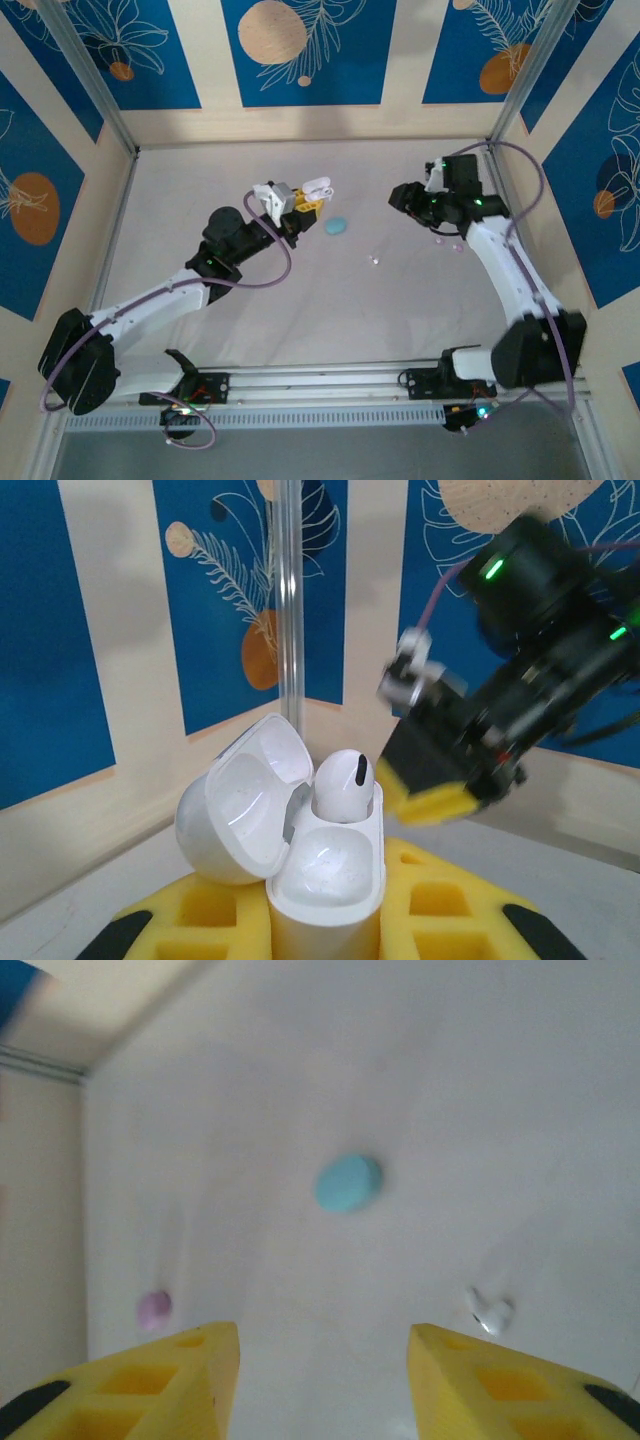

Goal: Insert wireless bluetooth earbuds into charging case

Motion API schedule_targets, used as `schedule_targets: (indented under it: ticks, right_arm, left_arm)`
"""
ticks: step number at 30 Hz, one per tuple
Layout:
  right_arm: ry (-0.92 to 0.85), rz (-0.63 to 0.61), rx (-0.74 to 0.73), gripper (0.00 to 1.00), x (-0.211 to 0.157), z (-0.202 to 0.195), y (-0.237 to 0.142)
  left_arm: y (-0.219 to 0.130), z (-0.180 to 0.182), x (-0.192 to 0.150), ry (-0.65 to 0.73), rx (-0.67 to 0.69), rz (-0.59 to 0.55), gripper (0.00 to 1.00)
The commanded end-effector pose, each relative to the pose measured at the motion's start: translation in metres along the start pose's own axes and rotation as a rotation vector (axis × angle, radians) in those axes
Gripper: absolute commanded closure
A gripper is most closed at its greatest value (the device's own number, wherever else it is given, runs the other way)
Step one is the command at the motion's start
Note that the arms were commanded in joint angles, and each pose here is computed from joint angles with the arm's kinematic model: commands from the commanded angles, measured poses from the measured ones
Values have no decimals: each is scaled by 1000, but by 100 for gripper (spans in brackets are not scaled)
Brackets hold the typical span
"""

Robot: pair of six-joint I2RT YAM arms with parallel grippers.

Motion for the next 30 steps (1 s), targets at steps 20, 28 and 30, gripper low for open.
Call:
schedule_targets:
  ticks: [20,28,30]
  right_arm:
    - [-26,552,-353,60,-77,-73,128]
    - [-27,584,-396,62,-88,-81,134]
    - [-43,596,-394,64,-91,-79,135]
  left_arm:
    - [-12,-4,11,35,21,-29,80]
    - [-11,-3,9,32,22,-27,79]
    - [-11,-3,9,32,22,-27,79]
Point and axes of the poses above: each hand's point on the last joint's axis, 136 mm out from that joint toward the fingers, its own y axis out along the fingers, its own z axis along the line the jaws close on, x = y × z, the point moved 3 cm from there along -y, back along the fingers, and after that the axes turned 10 degrees about -y, right-handed, at the moved point
